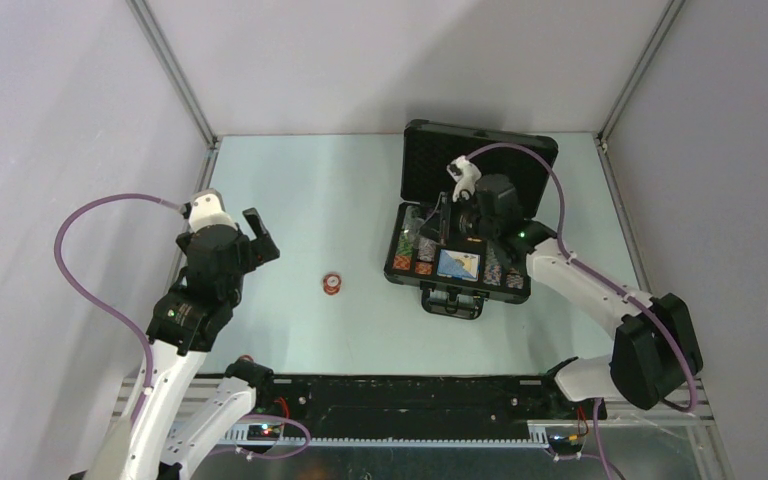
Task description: Pack up texas hold em set
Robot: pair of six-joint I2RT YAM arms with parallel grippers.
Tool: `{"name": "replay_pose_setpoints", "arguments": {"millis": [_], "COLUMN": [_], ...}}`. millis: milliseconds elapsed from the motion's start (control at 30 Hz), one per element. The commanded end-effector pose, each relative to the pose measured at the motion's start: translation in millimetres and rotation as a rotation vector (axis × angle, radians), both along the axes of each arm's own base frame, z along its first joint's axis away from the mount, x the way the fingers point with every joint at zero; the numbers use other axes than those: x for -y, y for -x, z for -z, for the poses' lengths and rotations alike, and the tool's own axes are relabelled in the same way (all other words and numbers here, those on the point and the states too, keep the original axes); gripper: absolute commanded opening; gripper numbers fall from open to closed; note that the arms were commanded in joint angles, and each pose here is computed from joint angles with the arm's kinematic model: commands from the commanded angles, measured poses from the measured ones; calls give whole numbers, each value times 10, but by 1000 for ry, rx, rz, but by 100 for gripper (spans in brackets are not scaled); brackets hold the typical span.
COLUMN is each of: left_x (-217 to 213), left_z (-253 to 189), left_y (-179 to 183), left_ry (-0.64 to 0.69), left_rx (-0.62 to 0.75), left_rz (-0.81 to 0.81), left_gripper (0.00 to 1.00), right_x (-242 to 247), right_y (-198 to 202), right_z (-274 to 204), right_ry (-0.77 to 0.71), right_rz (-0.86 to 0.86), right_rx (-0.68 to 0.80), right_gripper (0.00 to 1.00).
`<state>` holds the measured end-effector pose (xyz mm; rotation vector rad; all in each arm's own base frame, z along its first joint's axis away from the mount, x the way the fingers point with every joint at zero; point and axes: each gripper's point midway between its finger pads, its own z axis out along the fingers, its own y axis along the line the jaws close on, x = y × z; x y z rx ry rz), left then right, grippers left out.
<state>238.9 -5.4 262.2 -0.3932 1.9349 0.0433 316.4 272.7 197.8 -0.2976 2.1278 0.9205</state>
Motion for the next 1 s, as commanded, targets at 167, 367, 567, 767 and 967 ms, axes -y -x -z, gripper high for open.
{"name": "replay_pose_setpoints", "arguments": {"millis": [167, 367, 567, 767, 967], "left_x": [-24, -37, -42, -57, -75], "left_z": [-66, -95, -122, -179, -316], "left_y": [-16, 13, 43, 93, 143], "left_ry": [-2, 5, 13, 24, 21], "left_rx": [34, 50, 67, 95, 130], "left_rz": [-2, -5, -3, -3, 4], "left_gripper": [98, 98, 98, 98, 98], "right_x": [-579, -1006, -1743, -2445, -2994], "right_y": [829, 960, 1106, 1340, 1591], "right_z": [-354, -122, 252, 265, 517], "right_ry": [-195, -180, -167, -279, -216], "right_rz": [-505, -510, -491, -526, -605], "right_rx": [72, -27, -159, -237, -307], "right_gripper": [0, 0, 0, 0, 0]}}
